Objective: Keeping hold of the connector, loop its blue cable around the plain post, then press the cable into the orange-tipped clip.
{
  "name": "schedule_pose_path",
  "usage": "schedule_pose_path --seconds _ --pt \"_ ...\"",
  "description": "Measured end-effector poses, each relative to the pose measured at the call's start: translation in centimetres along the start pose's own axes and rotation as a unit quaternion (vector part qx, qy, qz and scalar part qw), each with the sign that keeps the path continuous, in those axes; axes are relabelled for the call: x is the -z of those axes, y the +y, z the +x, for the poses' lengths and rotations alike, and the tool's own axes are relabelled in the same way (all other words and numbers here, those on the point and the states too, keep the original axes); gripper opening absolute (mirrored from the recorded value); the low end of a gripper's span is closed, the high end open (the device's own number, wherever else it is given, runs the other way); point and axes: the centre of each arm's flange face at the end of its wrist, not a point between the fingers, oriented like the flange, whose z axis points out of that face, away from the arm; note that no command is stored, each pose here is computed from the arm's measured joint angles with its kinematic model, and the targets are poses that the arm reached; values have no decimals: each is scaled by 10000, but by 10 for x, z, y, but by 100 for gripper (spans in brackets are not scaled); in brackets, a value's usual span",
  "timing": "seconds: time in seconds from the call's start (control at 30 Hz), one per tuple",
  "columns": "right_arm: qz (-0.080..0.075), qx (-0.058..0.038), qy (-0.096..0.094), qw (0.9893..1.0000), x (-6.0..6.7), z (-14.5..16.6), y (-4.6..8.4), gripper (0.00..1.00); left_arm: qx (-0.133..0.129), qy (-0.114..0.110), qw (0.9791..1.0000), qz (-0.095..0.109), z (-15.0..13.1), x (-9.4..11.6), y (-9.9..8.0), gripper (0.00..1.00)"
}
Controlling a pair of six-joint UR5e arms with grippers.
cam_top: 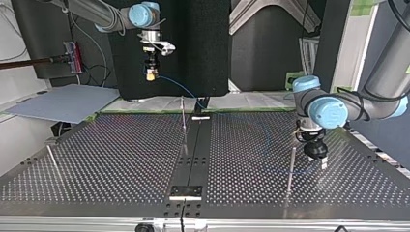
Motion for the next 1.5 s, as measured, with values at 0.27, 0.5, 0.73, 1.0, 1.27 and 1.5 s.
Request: schedule_pose_path --seconds 0.27,0.5,0.73,1.0,1.27,1.5 --pt "-4 -41 -63 10000 7 -27 6 0 265 75 9996 117 2 1 -1 100" --pt "-5 -44 -81 10000 8 -33 8 0 595 242 9979 52 10 3 12 100" --pt "-3 -48 -79 10000 8 -33 8 0 916 400 9949 -102 22 9 29 100" --pt "38 -55 -40 10000 7 -32 7 0 995 599 9931 -132 34 16 39 100" --pt "52 -57 -39 10000 7 -32 7 0 982 781 9918 -230 43 23 48 100" --pt "66 -58 -42 10000 8 -33 5 0 924 1020 9901 -278 48 27 51 100"
